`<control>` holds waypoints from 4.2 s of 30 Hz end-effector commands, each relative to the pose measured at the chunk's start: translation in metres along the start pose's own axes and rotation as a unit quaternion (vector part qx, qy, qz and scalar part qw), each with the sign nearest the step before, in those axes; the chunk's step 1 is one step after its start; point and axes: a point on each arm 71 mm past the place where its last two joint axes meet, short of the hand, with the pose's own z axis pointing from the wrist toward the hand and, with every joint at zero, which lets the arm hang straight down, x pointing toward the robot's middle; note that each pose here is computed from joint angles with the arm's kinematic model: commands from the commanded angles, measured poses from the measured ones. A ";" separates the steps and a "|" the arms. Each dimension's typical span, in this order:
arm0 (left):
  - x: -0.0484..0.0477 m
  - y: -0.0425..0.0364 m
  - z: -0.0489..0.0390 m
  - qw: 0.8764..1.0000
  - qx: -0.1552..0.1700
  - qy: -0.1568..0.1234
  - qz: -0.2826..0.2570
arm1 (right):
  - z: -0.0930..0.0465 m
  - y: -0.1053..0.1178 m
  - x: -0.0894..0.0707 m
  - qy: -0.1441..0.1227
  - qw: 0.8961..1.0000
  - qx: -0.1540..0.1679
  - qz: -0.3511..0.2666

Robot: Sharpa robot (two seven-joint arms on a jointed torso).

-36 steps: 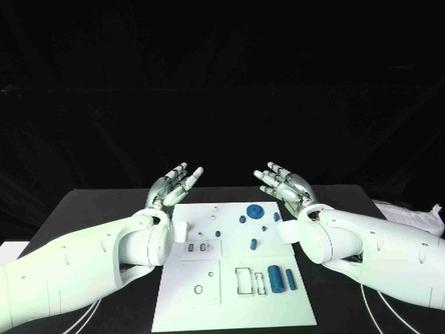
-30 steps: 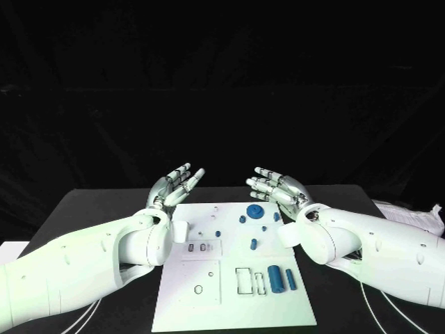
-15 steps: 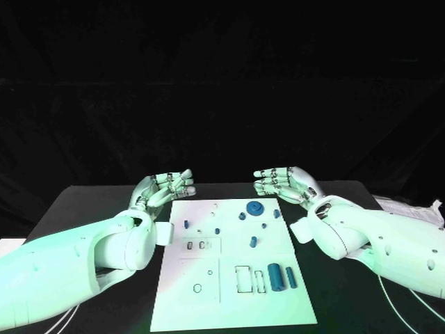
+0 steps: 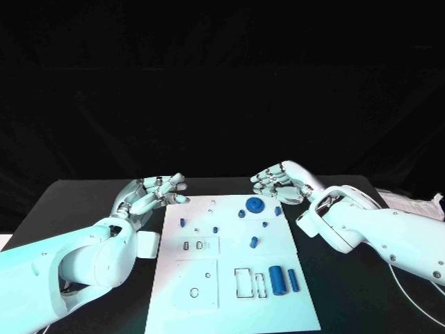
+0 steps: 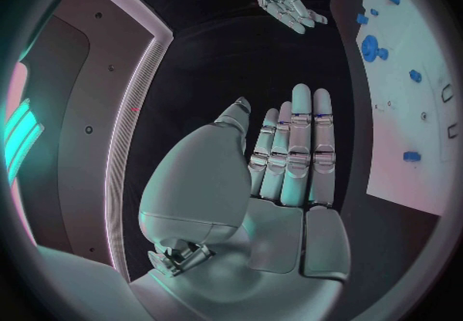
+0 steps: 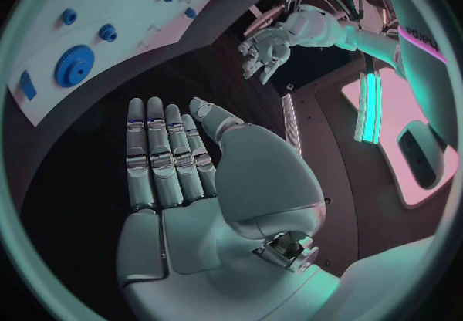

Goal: Assemble the parts on the task board

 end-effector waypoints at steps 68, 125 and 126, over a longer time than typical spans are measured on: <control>0.0269 -0.0346 -0.0153 0.996 -0.008 0.067 -0.062 | 0.041 0.046 0.015 0.024 0.942 -0.025 -0.334; 0.0314 -0.0367 -0.0144 0.995 -0.011 0.073 -0.063 | 0.088 0.051 0.049 0.030 0.941 -0.006 -0.336; 0.0314 -0.0367 -0.0144 0.995 -0.011 0.073 -0.063 | 0.088 0.051 0.048 0.029 0.941 -0.005 -0.336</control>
